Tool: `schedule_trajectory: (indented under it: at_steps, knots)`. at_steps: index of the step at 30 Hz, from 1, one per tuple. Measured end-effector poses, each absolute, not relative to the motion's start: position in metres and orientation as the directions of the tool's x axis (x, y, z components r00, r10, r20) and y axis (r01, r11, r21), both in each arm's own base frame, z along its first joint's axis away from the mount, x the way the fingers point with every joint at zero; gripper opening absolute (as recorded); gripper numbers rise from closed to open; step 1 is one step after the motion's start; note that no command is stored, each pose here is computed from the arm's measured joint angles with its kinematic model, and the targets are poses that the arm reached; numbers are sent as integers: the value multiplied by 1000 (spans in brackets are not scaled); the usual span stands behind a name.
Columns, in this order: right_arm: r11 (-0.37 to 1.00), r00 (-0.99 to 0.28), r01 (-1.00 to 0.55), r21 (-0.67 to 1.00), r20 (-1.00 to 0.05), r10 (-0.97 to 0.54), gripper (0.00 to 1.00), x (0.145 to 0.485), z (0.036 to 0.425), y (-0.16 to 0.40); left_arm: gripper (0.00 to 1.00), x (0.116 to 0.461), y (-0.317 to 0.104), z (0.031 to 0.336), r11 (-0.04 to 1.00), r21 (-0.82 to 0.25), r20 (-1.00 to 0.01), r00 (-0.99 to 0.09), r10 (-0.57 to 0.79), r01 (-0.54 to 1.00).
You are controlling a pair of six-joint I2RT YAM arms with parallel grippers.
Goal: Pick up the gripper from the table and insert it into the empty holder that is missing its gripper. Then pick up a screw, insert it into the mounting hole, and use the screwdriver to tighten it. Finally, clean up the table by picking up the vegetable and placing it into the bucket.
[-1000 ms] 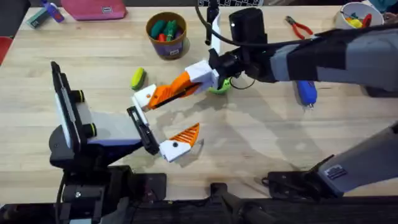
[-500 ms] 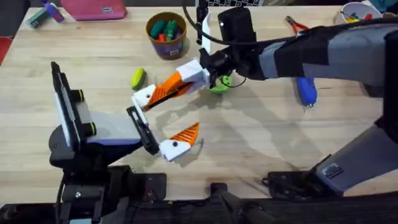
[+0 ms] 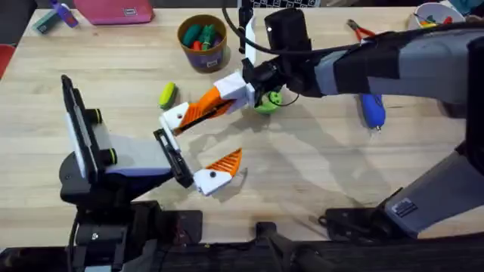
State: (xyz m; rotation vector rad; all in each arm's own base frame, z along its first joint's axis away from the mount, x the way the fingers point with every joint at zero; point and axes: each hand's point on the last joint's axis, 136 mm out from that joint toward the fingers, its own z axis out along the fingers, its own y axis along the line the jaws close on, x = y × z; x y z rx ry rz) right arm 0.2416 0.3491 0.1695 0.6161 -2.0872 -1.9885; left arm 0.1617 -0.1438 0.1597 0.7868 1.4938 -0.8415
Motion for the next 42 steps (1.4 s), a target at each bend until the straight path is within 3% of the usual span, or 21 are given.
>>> schedule_trajectory:
  at_steps: [6, 11, 13, 20, 27, 34, 42]
  knots:
    - [13, -895, -162, 987, -141, -423, 41, 241, 170, 349, 985, 162, -144, 160, 512, -66, -997, -82, 9, 856]
    - [23, -897, -165, 986, -140, -418, 734, 241, 168, 352, 985, 161, -144, 160, 509, -66, -997, -82, 9, 858]
    - [22, -897, -168, 985, -144, -419, 959, 241, 167, 352, 985, 161, -144, 160, 509, -66, -997, -82, 9, 858]
    - [35, -904, -166, 986, -138, -405, 993, 244, 166, 351, 985, 161, -144, 160, 509, -66, -997, -82, 9, 858]
    - [143, -947, -152, 978, -103, -306, 991, 254, 178, 324, 985, 161, -144, 160, 509, -66, -997, -82, 9, 858]
    - [449, -982, -181, 875, -140, -124, 993, 264, 190, 257, 985, 161, -144, 160, 509, -66, -997, -82, 9, 858]
    - [817, -968, -220, 533, -220, -117, 993, 274, 191, 198, 985, 161, -144, 160, 509, -66, -997, -82, 9, 858]
